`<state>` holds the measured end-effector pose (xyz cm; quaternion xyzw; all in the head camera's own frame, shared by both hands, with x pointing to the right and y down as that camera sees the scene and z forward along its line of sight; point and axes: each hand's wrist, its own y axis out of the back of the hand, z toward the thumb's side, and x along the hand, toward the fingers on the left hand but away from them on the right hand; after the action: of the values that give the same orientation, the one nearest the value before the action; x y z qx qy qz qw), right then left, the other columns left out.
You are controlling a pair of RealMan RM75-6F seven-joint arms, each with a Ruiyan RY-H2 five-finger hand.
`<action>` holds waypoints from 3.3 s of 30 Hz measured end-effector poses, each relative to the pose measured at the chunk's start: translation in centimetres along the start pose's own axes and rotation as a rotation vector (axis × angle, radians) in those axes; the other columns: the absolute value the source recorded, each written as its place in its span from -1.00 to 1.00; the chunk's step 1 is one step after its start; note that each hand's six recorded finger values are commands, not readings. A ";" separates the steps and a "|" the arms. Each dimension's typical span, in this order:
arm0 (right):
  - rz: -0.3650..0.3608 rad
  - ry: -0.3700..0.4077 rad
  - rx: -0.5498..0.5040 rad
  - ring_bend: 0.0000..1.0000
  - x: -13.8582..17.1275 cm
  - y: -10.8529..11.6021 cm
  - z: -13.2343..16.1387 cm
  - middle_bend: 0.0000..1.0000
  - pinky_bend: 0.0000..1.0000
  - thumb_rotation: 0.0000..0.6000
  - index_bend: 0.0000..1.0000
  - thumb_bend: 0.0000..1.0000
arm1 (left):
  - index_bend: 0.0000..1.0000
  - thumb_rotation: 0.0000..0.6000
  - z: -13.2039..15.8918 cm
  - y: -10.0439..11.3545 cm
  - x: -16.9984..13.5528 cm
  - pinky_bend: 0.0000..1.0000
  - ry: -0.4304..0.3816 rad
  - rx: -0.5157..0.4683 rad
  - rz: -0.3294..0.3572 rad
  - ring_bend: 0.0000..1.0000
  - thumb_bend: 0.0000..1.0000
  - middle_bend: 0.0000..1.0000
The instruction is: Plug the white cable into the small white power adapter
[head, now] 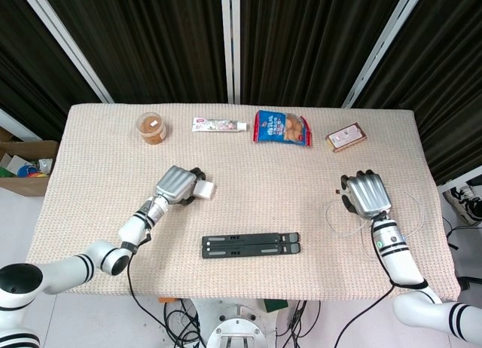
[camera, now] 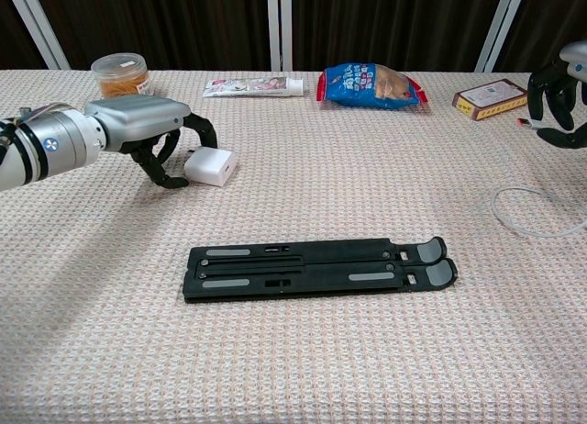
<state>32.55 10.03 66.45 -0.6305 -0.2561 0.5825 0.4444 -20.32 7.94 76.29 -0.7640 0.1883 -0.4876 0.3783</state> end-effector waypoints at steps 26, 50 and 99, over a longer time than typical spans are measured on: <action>-0.001 0.214 0.044 -0.12 -5.8 2.6 10.1 0.34 -0.06 1.00 0.34 0.51 | 0.10 1.00 2.8 3.5 -1.8 0.81 0.058 -0.271 0.086 0.41 -0.35 0.00; -0.067 0.248 0.133 -0.03 -8.5 4.2 20.7 0.39 0.09 1.00 0.35 0.51 | 0.10 1.00 6.6 7.6 -0.8 0.82 0.089 -0.224 0.048 0.41 -0.35 -0.01; -0.077 0.243 0.088 0.01 -8.9 4.8 22.4 0.39 0.10 1.00 0.35 0.49 | 0.10 1.00 8.9 8.4 0.3 0.83 0.101 -0.210 0.050 0.41 -0.35 -0.01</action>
<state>8.41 6.17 68.47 -0.6660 -0.1986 0.4951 0.5214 -11.58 5.87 68.00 -0.7689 0.2761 -0.4934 0.2985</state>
